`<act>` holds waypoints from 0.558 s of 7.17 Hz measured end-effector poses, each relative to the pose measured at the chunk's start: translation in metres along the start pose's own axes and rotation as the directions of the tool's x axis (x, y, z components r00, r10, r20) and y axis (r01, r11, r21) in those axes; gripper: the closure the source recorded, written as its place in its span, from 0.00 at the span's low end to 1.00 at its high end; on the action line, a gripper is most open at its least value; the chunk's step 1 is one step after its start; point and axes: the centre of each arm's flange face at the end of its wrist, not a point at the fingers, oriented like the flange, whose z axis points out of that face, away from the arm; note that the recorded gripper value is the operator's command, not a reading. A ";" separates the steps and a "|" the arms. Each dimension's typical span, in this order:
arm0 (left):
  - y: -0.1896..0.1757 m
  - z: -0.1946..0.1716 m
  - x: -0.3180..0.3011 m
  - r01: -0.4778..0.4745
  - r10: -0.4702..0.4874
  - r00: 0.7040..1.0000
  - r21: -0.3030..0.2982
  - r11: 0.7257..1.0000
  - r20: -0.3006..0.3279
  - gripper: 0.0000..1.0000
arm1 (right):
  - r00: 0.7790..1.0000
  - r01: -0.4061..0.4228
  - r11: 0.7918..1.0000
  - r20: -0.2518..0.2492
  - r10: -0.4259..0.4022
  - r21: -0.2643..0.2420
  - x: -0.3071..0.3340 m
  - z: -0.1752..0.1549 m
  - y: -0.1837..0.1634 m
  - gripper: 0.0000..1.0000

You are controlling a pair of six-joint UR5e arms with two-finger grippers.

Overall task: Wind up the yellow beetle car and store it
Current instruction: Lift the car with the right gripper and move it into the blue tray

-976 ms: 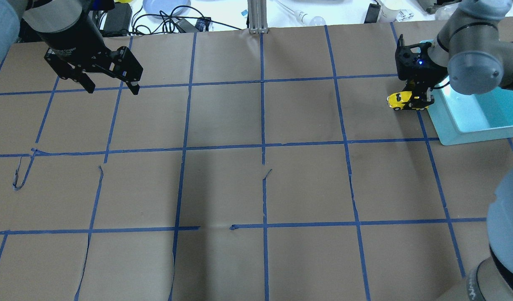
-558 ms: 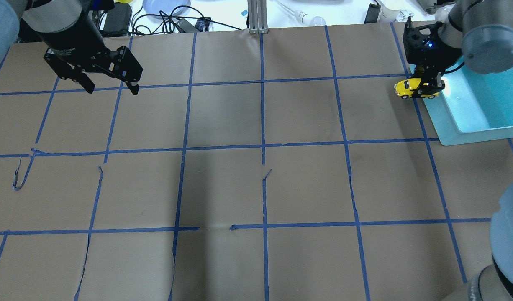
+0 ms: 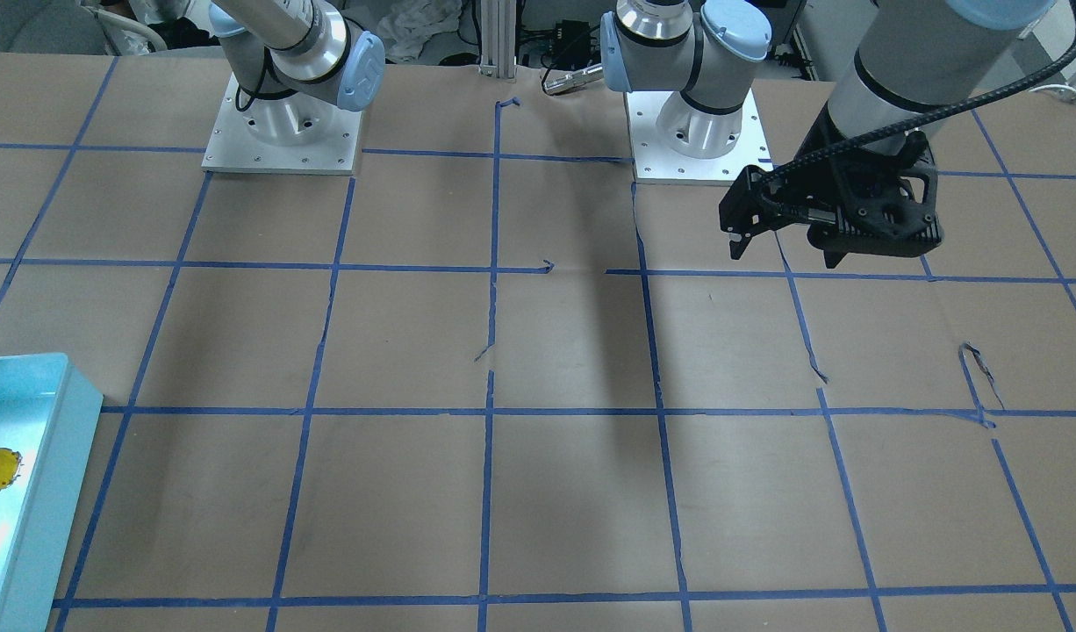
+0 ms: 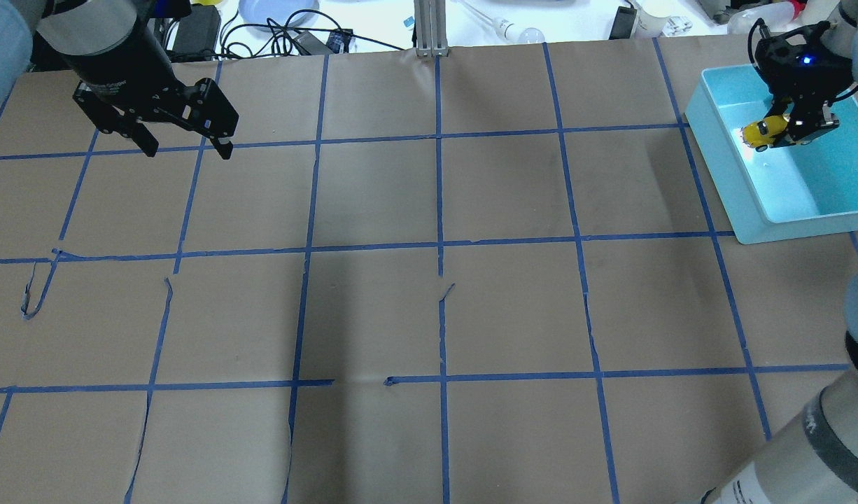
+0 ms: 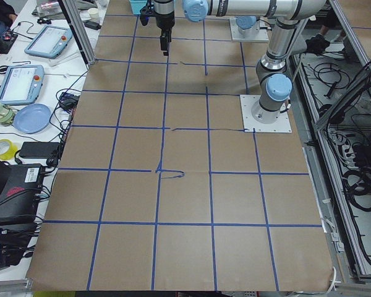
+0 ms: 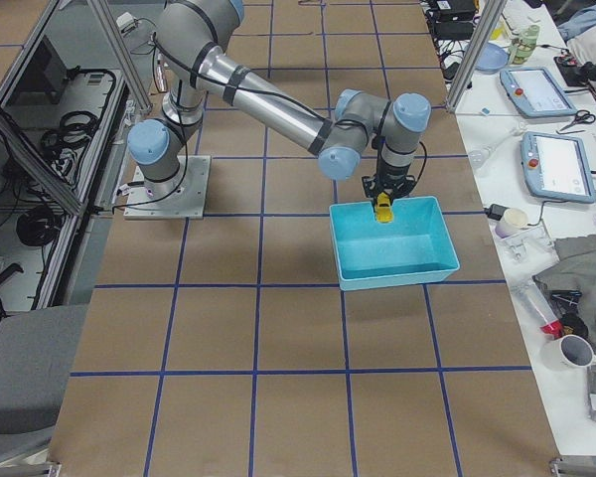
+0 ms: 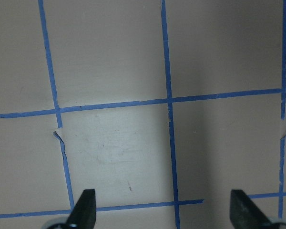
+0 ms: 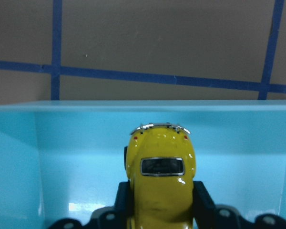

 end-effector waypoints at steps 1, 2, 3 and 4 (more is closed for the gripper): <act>0.000 0.000 0.000 0.000 0.000 1.000 0.000 1.000 0.000 0.00 | 1.000 0.027 1.000 -0.007 -0.027 0.005 -0.002 0.018 0.017 0.76; 0.000 0.000 0.000 0.001 -0.001 1.000 0.000 1.000 0.000 0.00 | 0.999 0.032 0.999 -0.012 -0.032 0.016 -0.005 0.030 0.028 0.75; 0.000 0.000 0.000 0.001 -0.001 1.000 0.000 1.000 0.000 0.00 | 0.999 0.031 0.999 -0.011 -0.030 0.027 -0.007 0.041 0.033 0.75; 0.000 0.000 0.000 0.001 -0.001 1.000 -0.001 1.000 0.000 0.00 | 1.000 0.023 0.999 -0.008 -0.023 0.035 -0.011 0.053 0.036 0.67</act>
